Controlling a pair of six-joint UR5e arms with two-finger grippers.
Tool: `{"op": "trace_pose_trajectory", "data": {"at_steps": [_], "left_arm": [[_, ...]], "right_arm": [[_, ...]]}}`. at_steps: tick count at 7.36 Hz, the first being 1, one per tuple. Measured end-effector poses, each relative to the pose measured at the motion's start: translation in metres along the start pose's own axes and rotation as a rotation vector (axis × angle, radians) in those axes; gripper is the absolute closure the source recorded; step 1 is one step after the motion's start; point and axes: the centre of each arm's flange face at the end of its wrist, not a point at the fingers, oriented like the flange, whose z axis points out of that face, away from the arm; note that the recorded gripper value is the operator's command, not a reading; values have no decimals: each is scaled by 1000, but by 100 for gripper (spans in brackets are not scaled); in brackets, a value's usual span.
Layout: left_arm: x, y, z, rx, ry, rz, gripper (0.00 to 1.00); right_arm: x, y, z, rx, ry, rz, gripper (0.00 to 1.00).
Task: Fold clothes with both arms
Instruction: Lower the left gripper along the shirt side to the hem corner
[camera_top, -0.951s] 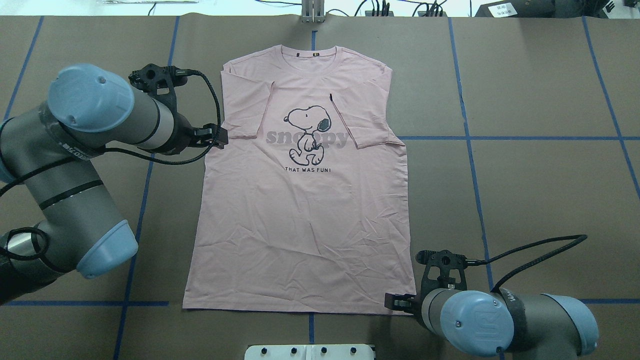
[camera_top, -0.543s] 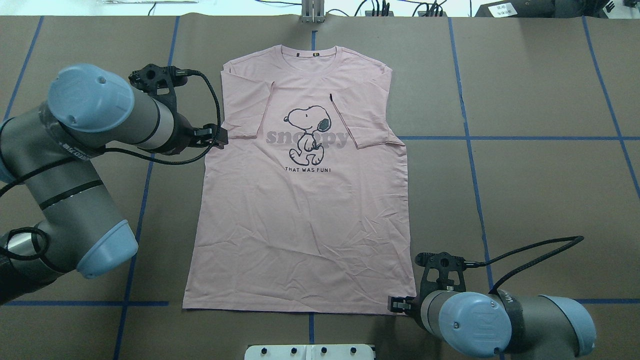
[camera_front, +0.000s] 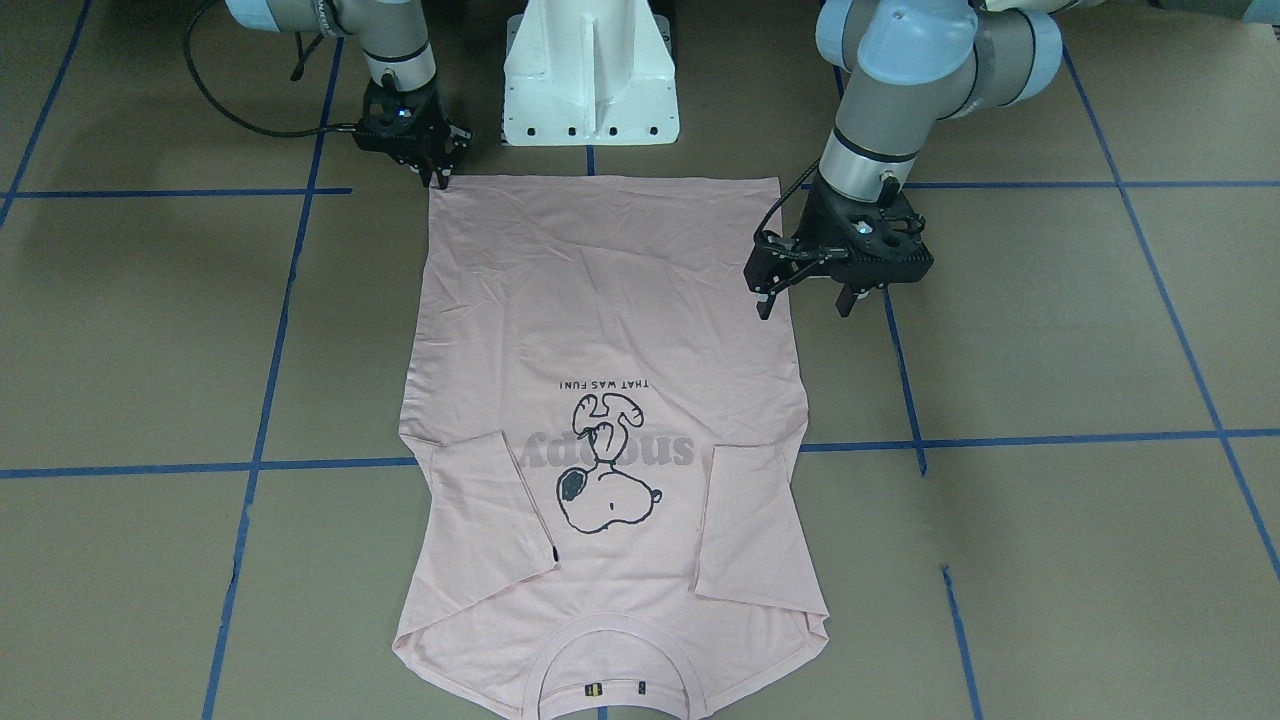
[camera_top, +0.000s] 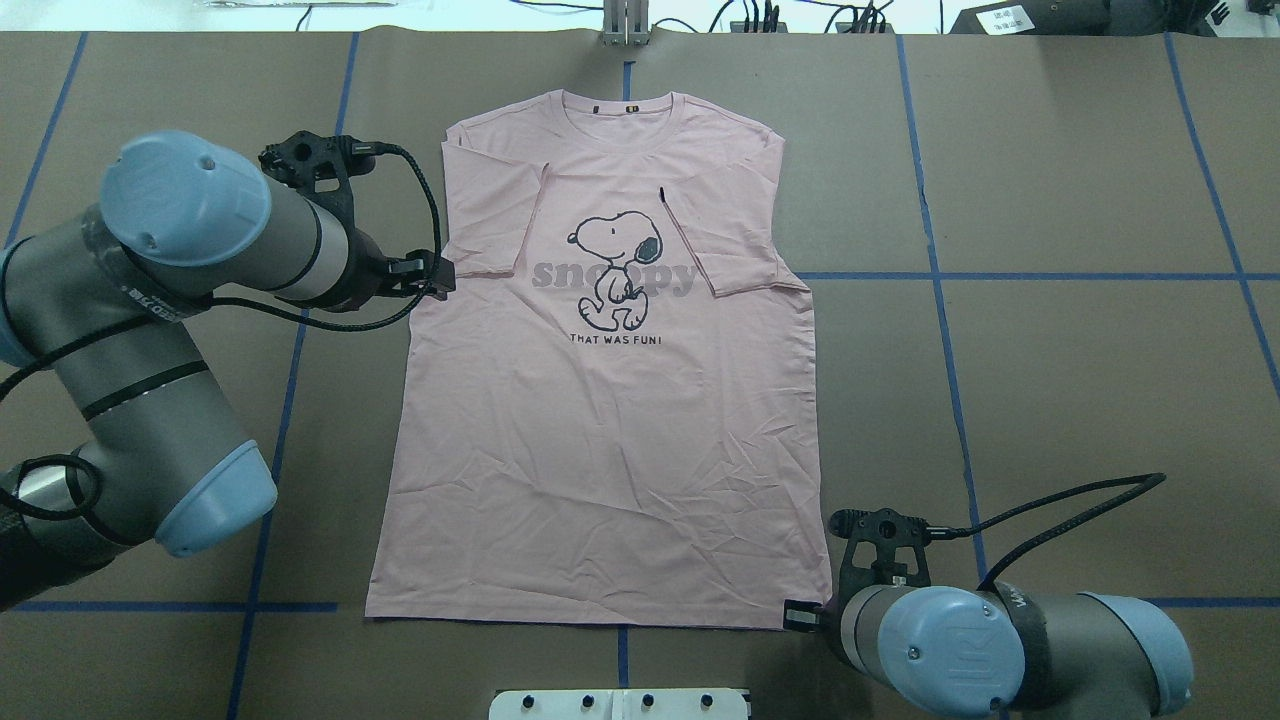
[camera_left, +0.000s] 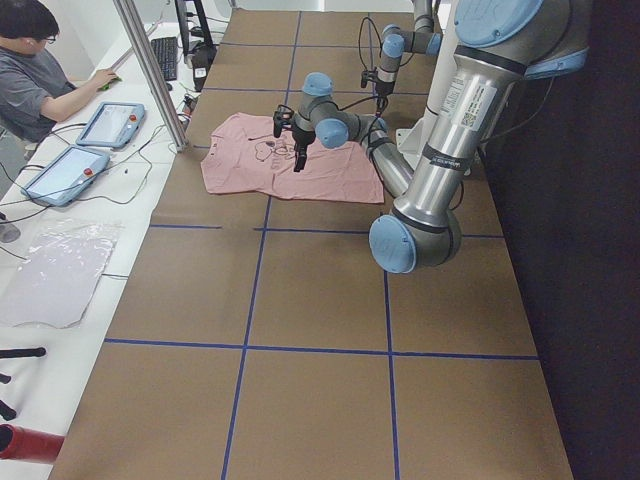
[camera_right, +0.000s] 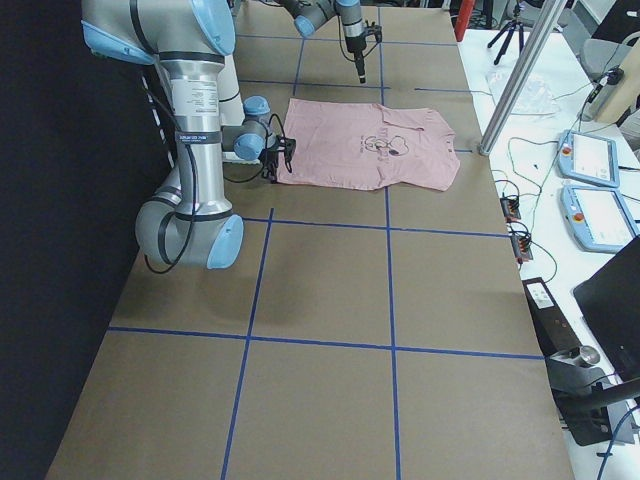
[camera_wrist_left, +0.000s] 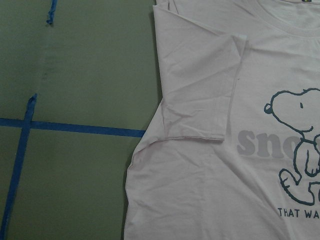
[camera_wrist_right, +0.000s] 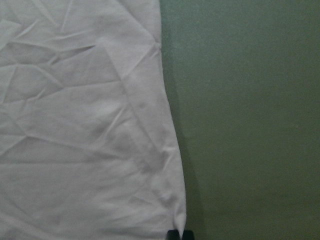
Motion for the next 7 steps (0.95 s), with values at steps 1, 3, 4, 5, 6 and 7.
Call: {"op": "trace_pose_trajectory", "data": {"at_steps": [1,3,4,5,6,7], "left_arm": [[0,0,1,-1,-2,-1,0],[-10,5,5,-8,-14,-31,0],[-19,21,10,-22,-17,-75,0],[-24,50,16,-43,-11,-115,0],[-30,88,20,-59,-9,-153,0],[-34,126,24,-71,-19,-189,0]], "right_arm": [[-1,0,-2,1,-5,1,100],[-2,-4,-12,15,-23,7,100],[-3,-6,-20,18,-40,9,100],[-5,-7,-28,20,-55,11,100],[-6,-8,-33,24,-66,12,100],[-6,-9,-37,27,-73,13,100]]}}
